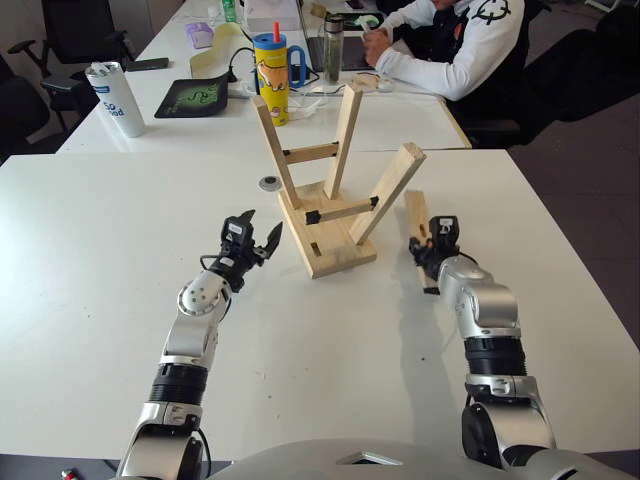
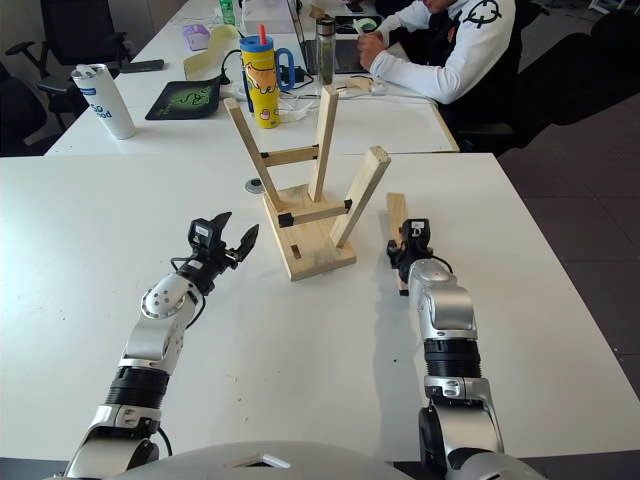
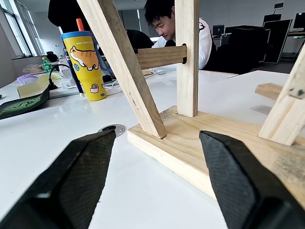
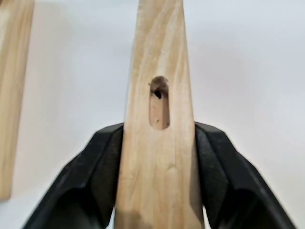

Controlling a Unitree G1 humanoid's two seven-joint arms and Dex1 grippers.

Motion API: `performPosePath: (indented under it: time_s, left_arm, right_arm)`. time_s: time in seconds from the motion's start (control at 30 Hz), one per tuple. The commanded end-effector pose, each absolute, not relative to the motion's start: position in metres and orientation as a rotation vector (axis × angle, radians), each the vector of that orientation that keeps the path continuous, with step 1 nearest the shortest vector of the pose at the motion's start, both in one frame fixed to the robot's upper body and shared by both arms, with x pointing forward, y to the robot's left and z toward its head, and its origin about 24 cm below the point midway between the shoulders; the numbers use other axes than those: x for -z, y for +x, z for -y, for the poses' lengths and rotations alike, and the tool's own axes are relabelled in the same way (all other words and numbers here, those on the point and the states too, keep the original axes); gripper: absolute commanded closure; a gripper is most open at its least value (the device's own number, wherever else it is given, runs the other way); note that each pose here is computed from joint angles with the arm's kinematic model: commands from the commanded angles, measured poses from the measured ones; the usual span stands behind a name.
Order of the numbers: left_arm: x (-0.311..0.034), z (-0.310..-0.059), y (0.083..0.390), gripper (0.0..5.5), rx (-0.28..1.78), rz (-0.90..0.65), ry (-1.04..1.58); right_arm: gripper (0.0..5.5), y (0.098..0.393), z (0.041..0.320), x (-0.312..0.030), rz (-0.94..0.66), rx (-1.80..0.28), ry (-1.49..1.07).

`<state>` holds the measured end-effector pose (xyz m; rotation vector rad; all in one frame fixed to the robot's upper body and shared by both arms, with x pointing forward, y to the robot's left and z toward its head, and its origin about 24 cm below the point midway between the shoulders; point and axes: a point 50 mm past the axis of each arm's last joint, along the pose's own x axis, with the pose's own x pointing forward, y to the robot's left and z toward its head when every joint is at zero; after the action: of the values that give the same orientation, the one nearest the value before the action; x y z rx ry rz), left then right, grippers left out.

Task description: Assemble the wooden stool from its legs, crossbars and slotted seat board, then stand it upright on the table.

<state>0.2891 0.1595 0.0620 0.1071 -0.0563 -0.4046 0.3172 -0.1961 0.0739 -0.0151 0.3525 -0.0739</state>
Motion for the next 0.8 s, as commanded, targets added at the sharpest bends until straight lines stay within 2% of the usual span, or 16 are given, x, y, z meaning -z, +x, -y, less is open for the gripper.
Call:
performPosePath:
  time_s: [0.03,0.1,0.2,0.23,0.3,0.4,0.5,0.6,0.8]
  left_arm:
    - [-0.078,-0.165,0.293,2.23,0.358,0.126,0.080]
    - [-0.087,-0.168,0.296,2.23,0.332,0.158,0.038]
    - [-0.104,-0.173,0.297,2.23,0.299,0.215,-0.052]
    - [-0.114,-0.175,0.298,2.23,0.286,0.246,-0.159]
    - [-0.131,-0.181,0.299,2.23,0.249,0.313,-0.379]
    - [-0.155,-0.184,0.295,2.23,0.308,0.388,-0.627]
    - [-0.173,-0.167,0.284,2.23,0.509,0.389,-0.744]
    - [-0.183,-0.153,0.273,2.23,0.647,0.361,-0.776]
    - [-0.185,-0.132,0.262,2.23,0.800,0.272,-0.762]
  right_arm:
    - [3.45,0.334,0.203,-0.151,0.117,0.143,-0.138]
    - [3.45,0.333,0.203,-0.183,0.315,0.163,-0.187]
    - [3.45,0.324,0.188,-0.230,0.582,0.058,-0.150]
    - [3.45,0.316,0.181,-0.247,0.691,-0.010,-0.132]
    - [3.45,0.307,0.166,-0.265,0.775,-0.153,-0.078]
    - [3.45,0.302,0.135,-0.263,0.616,-0.531,0.173]
    - [3.45,0.288,0.113,-0.235,0.417,-0.818,0.150]
    - [3.45,0.285,0.112,-0.209,0.291,-0.868,0.085]
    - [3.45,0.285,0.109,-0.182,0.255,-0.863,-0.121]
